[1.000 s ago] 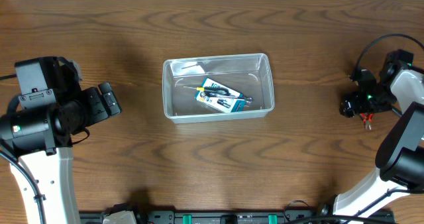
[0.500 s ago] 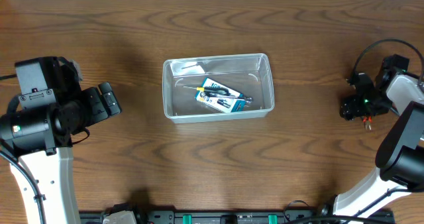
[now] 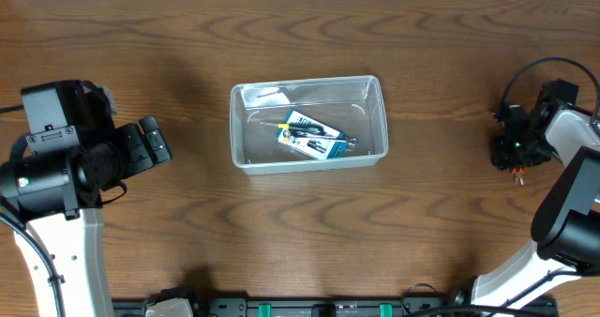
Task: Pack container
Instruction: 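Move the right gripper to the red pliers and grasp them, then carry the red pliers with the right gripper into the container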
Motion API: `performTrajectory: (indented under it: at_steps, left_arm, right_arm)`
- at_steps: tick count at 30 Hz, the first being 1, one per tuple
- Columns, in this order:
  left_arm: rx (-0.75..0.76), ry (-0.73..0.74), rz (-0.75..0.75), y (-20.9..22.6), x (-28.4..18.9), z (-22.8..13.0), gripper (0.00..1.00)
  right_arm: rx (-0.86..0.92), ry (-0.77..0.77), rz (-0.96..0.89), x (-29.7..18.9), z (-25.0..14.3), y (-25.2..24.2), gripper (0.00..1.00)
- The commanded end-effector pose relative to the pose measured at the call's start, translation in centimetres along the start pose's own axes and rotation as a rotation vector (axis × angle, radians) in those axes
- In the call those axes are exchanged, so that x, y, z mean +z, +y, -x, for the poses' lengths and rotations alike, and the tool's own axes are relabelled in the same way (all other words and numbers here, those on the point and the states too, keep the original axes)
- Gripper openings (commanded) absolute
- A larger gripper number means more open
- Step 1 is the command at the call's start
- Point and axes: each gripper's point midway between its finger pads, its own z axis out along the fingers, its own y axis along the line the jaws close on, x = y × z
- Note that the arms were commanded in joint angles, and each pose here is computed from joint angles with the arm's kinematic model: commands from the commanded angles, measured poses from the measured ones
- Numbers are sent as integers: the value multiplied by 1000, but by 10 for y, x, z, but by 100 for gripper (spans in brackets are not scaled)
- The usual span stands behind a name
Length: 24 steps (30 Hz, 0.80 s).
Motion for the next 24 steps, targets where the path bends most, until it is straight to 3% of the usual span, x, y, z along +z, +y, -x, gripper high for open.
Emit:
performTrajectory:
  at_steps: [1,9,15,24]
  left_arm:
    - [1,-4,-4,-2,-2,1,98]
    - [2,-4,-5,-2,-2,1,98]
    - [3,-38,49,7,-4,8,98]
    - [-26,-206,200,35,-34,40,98]
  right_arm:
    - [56,86,-29,19,-22,-2,35]
    - [111,62,-29,20,-14,2,19]
    - [112,31,-22,16,4,18,1]
    - [22,-127,135,-49,78,87,1]
